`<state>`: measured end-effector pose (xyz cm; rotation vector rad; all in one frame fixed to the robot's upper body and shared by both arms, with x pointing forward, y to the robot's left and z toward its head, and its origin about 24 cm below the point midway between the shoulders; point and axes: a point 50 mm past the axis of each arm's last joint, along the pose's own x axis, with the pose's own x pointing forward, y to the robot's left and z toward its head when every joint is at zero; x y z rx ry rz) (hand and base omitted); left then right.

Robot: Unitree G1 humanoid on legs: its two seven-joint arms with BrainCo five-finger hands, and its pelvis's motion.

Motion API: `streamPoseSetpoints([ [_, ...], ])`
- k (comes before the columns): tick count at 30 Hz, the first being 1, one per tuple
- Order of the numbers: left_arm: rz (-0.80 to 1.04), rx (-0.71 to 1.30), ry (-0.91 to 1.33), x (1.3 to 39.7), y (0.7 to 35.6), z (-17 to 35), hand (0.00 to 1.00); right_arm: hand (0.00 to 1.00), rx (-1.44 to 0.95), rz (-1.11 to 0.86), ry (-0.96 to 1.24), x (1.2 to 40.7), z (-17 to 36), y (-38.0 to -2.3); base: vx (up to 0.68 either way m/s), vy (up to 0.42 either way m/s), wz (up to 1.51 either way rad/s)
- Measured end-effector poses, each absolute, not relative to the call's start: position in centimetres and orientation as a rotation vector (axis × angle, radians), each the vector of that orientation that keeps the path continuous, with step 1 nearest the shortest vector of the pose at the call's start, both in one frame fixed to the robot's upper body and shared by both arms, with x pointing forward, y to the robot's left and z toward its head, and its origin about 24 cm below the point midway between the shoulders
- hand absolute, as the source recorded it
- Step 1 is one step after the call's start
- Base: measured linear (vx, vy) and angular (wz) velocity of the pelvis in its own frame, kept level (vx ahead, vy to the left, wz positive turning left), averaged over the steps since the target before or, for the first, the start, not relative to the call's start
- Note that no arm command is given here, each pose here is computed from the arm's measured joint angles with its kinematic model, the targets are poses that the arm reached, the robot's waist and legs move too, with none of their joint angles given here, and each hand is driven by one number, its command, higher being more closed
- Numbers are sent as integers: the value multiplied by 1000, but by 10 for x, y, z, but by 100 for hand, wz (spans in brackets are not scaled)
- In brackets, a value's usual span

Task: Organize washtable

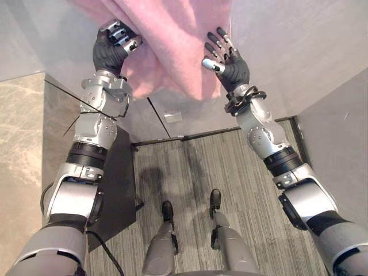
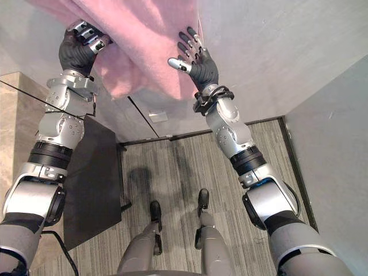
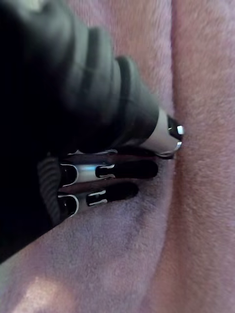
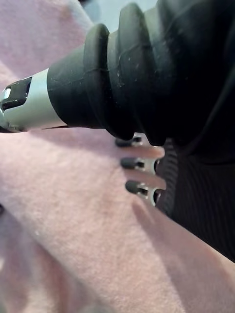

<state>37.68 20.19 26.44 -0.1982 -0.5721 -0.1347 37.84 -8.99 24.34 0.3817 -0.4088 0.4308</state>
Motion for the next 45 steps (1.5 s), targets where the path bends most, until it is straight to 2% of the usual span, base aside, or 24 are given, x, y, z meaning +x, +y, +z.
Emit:
streamPoseSetpoints([
  [3,-132,-186,-602,374,202,269,0,0,425,392,-426,379,248,-92,-21,58,-3],
  [7,-29,-237,-657,365,211,272,0,0,477,312,-438,381,245,-104,-41,44,-12],
  [9,48,-248,-693,355,222,270,0,0,523,235,-437,382,236,-123,-9,33,-5],
  [12,224,-226,-762,332,249,264,0,0,570,9,-414,374,199,-183,27,36,-2],
  [15,456,-183,-789,301,285,245,0,0,604,-233,-329,345,139,-242,50,54,-3],
  [18,552,-141,-760,283,296,222,0,0,609,-336,-342,315,118,-269,33,68,-1],
  [21,622,-73,-668,272,305,193,0,0,584,-419,-382,289,110,-289,0,83,4],
  [28,734,-76,-519,245,321,144,0,0,567,-566,-326,252,79,-313,11,39,6],
  [31,755,-154,-409,220,310,104,0,0,567,-695,-298,224,59,-329,85,31,16],
  [36,742,-251,-254,193,286,55,0,0,553,-885,-193,185,24,-329,59,36,16],
  [39,654,-276,-141,183,265,30,0,0,583,-999,-63,160,-10,-309,13,27,5],
  [45,534,-398,299,154,217,-56,0,0,706,-1167,220,118,-74,-279,-22,7,-22],
])
